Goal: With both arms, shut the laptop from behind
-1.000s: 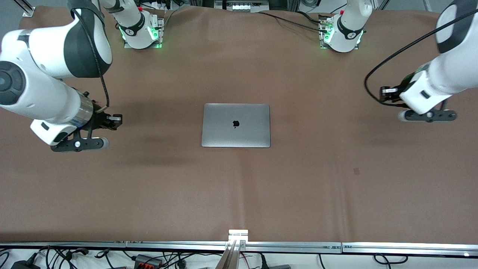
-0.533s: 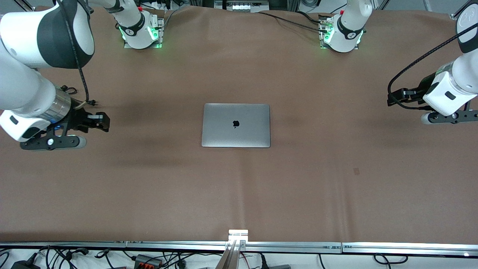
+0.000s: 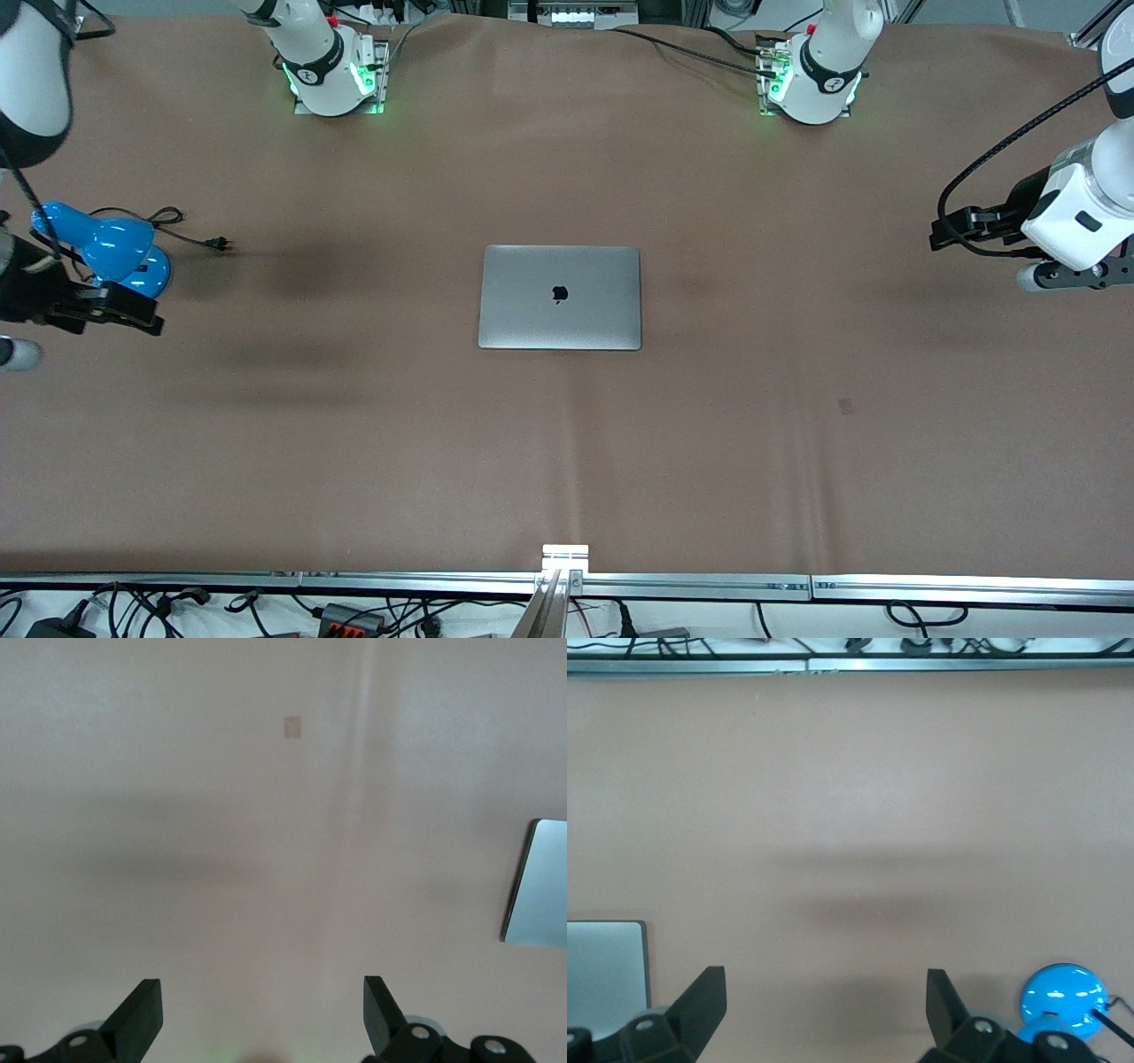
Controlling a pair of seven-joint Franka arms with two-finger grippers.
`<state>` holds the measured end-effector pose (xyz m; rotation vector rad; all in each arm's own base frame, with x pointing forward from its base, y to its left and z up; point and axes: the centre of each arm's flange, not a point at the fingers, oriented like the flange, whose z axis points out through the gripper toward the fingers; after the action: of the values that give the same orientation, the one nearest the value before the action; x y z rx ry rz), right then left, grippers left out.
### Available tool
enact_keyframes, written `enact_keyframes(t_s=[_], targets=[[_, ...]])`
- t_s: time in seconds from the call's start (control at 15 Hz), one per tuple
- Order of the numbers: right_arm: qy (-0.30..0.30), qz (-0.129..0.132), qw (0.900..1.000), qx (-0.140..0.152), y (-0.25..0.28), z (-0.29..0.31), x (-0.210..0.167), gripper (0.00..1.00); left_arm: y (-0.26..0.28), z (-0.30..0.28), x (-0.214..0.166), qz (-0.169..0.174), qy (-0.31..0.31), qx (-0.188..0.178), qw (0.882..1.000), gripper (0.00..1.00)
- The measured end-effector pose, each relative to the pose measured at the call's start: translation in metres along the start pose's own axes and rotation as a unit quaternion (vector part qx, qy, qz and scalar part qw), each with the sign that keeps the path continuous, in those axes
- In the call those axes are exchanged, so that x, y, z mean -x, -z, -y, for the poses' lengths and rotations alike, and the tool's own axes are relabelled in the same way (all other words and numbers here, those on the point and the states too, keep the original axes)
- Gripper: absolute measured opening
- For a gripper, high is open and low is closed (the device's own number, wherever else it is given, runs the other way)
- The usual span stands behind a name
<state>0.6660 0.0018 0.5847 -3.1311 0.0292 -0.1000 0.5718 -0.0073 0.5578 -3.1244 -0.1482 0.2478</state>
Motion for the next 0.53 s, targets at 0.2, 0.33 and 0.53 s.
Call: enact_keyframes(t_s=[0.2, 0.33, 0.53], targets=[[-0.003, 0.0, 1.0, 0.004, 0.007, -0.01, 0.011, 1.0, 0.005, -0.002, 0.001, -0.006, -0.002, 0.0, 1.0, 1.0], [-0.005, 0.005, 1.0, 0.004, 0.008, -0.018, 0.019, 1.0, 0.005, -0.003, 0.001, -0.006, -0.002, 0.002, 1.0, 1.0], [0.0, 0.015, 1.0, 0.008, 0.006, -0.023, 0.029, 1.0, 0.005, -0.004, 0.002, -0.005, -0.002, 0.01, 1.0, 1.0]])
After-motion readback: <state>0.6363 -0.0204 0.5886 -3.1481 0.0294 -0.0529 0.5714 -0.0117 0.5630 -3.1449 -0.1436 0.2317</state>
